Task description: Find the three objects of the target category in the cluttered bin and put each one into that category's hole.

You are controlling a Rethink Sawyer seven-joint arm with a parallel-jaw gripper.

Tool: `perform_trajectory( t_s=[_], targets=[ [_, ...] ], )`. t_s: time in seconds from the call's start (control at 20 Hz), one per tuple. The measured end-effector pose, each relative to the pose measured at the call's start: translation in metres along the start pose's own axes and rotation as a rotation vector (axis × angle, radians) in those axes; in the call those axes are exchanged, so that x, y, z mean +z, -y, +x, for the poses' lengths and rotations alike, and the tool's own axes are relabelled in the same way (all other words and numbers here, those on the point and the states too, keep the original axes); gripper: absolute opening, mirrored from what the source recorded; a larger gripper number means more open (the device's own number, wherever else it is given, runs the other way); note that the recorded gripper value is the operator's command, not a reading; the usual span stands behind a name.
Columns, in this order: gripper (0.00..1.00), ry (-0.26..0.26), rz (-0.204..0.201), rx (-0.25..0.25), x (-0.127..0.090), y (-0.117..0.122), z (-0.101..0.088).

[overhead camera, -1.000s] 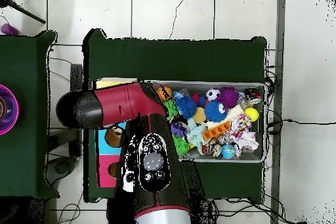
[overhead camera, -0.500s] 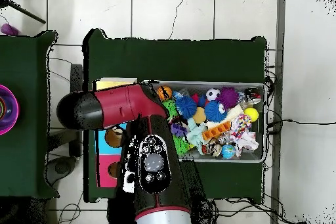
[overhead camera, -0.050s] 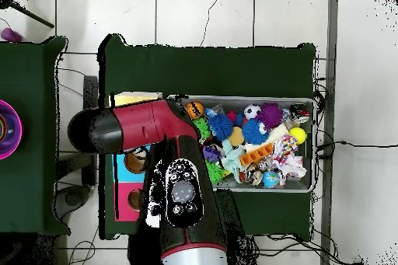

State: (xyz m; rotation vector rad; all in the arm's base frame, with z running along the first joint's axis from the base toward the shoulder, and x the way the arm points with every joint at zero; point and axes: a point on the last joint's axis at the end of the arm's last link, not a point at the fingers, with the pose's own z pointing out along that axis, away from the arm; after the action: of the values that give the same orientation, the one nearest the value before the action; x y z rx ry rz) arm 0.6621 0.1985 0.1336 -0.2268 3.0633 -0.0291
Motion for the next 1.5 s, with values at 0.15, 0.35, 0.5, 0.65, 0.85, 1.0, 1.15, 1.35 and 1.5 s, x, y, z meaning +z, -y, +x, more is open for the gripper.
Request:
perform_trajectory(
  t_s=[0.15,0.35,0.5,0.65,0.85,1.0,1.15,1.35,1.5],
  targets=[
    [0.0,0.003,0.002,0.002,-0.002,0.001,-0.001],
    [0.0,0.009,0.007,0.003,-0.006,0.004,-0.002],
    [0.0,0.01,0.009,0.002,-0.006,0.005,-0.002],
    [0.0,0.01,0.01,0.003,-0.006,0.005,-0.002],
    [0.0,0.01,0.011,0.003,-0.006,0.006,-0.002],
    [0.0,0.01,0.011,0.004,-0.007,0.006,-0.002],
    [0.0,0.01,0.011,0.004,-0.006,0.006,-0.002],
    [0.0,0.01,0.012,0.009,-0.006,0.01,-0.002],
    [0.0,0.01,0.013,0.018,-0.007,0.016,-0.003]
  ],
)
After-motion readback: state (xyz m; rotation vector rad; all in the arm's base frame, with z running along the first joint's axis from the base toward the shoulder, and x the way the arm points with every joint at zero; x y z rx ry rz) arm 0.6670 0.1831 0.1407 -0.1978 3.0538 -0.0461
